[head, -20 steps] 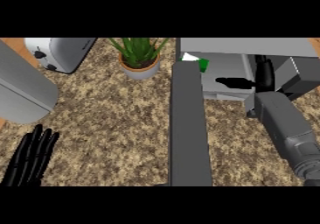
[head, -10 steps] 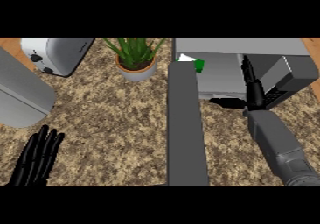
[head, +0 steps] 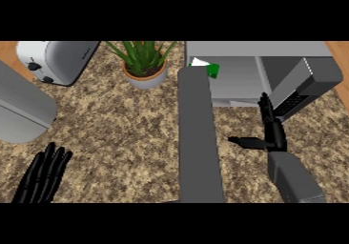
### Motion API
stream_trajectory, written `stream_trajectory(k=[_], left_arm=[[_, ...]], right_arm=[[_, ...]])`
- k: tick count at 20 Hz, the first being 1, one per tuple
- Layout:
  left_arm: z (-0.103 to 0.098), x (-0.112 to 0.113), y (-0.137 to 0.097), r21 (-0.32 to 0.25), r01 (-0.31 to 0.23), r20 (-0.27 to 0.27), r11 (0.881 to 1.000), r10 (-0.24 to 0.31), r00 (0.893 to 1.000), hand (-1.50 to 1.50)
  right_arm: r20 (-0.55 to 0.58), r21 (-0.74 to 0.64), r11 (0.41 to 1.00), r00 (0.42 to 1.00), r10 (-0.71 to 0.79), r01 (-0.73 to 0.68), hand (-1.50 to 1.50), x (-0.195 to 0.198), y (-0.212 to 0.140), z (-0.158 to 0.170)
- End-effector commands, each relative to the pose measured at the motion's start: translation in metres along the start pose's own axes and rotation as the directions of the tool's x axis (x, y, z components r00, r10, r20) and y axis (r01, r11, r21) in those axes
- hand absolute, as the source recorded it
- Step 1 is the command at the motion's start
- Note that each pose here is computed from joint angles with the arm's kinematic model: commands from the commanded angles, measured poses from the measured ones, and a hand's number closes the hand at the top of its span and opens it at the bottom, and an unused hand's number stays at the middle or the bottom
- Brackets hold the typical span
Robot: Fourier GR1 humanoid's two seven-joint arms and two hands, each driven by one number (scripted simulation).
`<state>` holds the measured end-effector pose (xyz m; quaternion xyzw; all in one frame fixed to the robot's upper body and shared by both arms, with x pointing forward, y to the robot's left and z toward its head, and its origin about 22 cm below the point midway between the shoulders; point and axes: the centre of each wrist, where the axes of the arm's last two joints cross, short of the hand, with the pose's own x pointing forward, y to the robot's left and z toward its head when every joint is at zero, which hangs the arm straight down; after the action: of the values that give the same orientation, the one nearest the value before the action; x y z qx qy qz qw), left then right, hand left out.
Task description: Pick up the milk, place it into the microwave and close the microwave
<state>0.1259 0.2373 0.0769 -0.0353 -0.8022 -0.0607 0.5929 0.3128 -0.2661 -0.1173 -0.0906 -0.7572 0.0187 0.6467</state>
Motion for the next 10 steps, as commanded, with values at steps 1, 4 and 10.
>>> stream_trajectory(k=[1, 4, 10], left_arm=[[0.0, -0.004, -0.014, -0.091, -0.033, -0.003, 0.995, 0.033, 0.999, -1.5], [-0.013, 0.0, -0.001, -0.191, -0.038, -0.025, 0.981, 0.034, 0.999, -1.5], [-0.022, -0.013, -0.028, -0.292, -0.002, -0.038, 0.956, -0.01, 0.999, 1.5]], right_arm=[[-0.029, -0.012, 0.998, 0.998, -0.061, 0.061, -1.5, -0.013, 0.004, 0.026], [-0.029, 0.004, 0.994, 0.994, -0.105, 0.106, -1.5, -0.032, 0.007, 0.067], [-0.013, 0.065, 0.974, 0.976, -0.217, 0.217, -1.5, -0.038, -0.012, 0.102]])
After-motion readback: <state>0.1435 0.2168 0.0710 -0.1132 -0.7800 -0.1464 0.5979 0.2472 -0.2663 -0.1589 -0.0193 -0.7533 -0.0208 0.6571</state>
